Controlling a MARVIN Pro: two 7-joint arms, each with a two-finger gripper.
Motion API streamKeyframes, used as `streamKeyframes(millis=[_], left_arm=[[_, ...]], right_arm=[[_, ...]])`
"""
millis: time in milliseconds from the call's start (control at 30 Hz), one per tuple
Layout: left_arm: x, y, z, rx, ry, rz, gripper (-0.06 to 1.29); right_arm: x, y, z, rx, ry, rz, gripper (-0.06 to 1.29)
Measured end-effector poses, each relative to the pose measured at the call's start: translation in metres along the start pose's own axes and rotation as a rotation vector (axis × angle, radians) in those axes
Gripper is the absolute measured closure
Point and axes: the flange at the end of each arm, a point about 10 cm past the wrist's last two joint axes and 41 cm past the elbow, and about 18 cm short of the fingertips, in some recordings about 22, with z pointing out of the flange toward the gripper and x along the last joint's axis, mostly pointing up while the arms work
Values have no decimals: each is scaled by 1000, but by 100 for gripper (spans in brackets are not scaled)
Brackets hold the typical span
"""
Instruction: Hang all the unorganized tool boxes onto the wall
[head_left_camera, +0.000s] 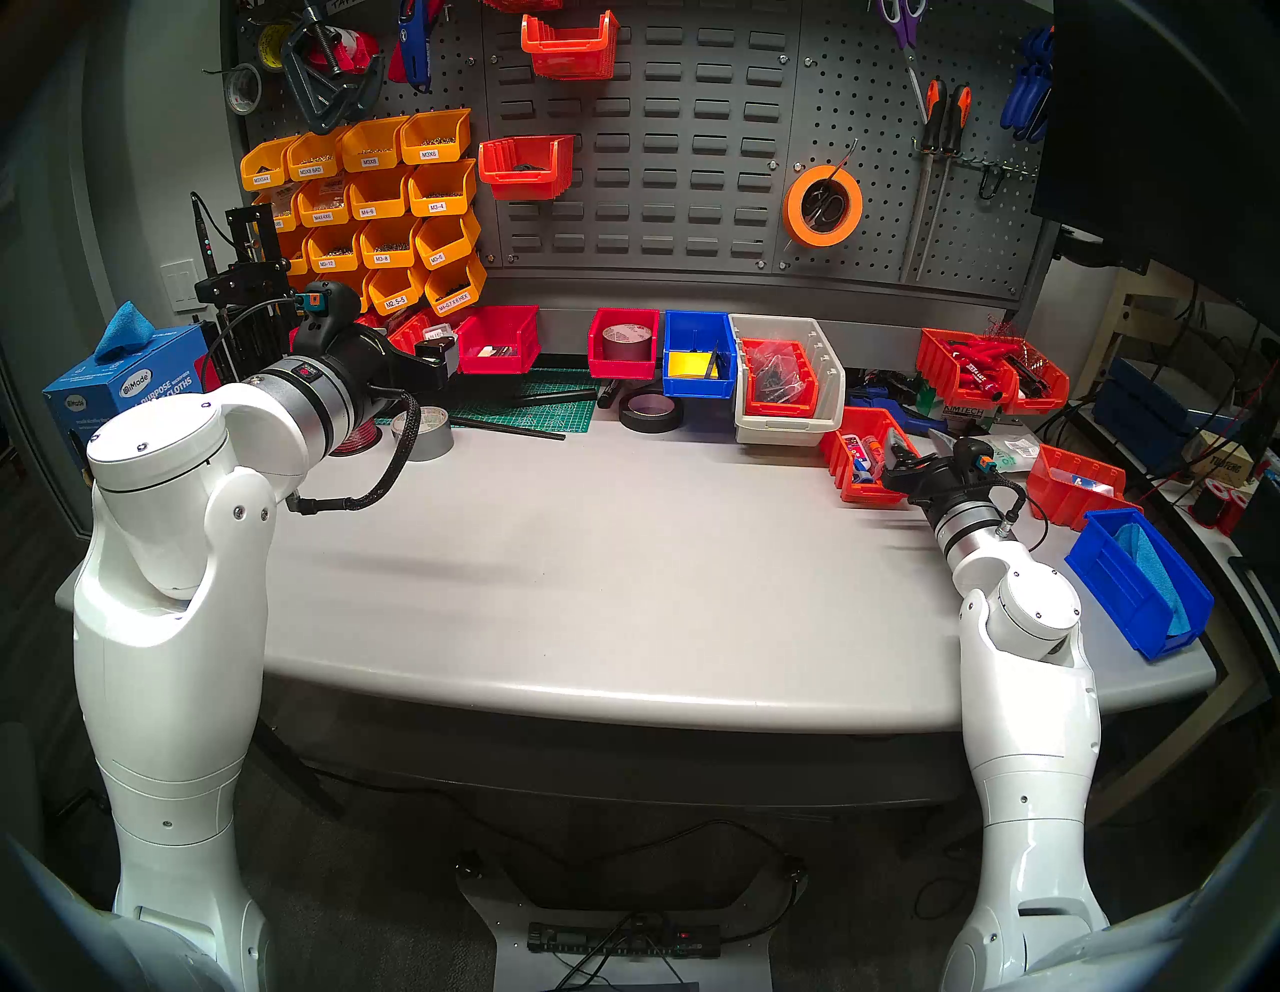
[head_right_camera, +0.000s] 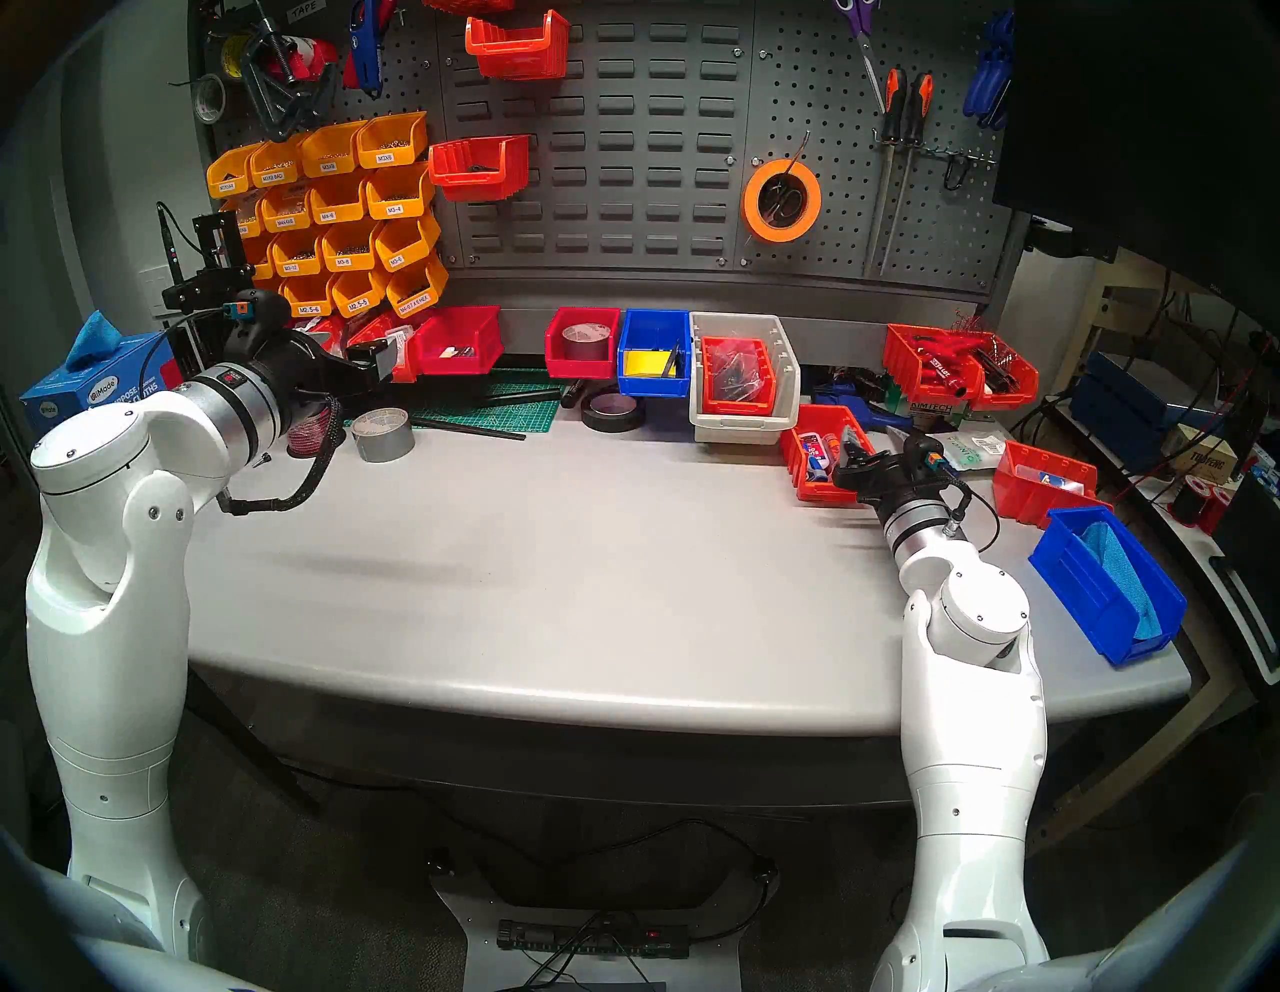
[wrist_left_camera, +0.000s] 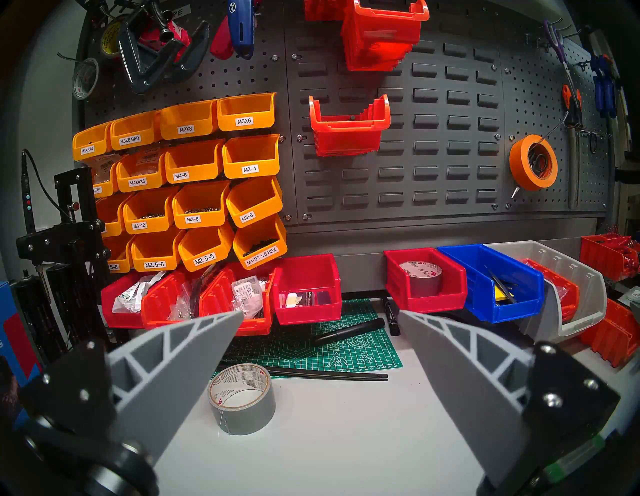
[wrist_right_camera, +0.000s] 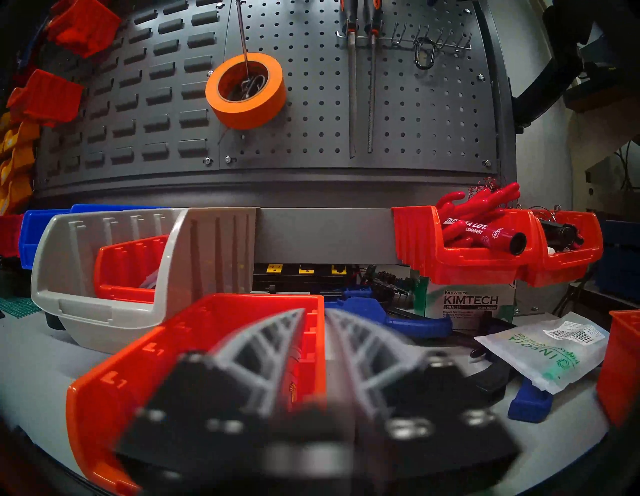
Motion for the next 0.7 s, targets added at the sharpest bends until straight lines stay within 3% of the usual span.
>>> streamKeyframes(millis=[333, 533, 700], left_arm=[[0, 0, 0, 0, 0, 0, 2], [0, 0, 0, -1, -1, 0, 2], [0, 0, 0, -2, -1, -1, 2]], right_arm=[[5, -7, -3, 34, -59, -33, -2], [32, 12, 3, -24, -62, -22, -2], [66, 35, 9, -74, -39, -14, -2]])
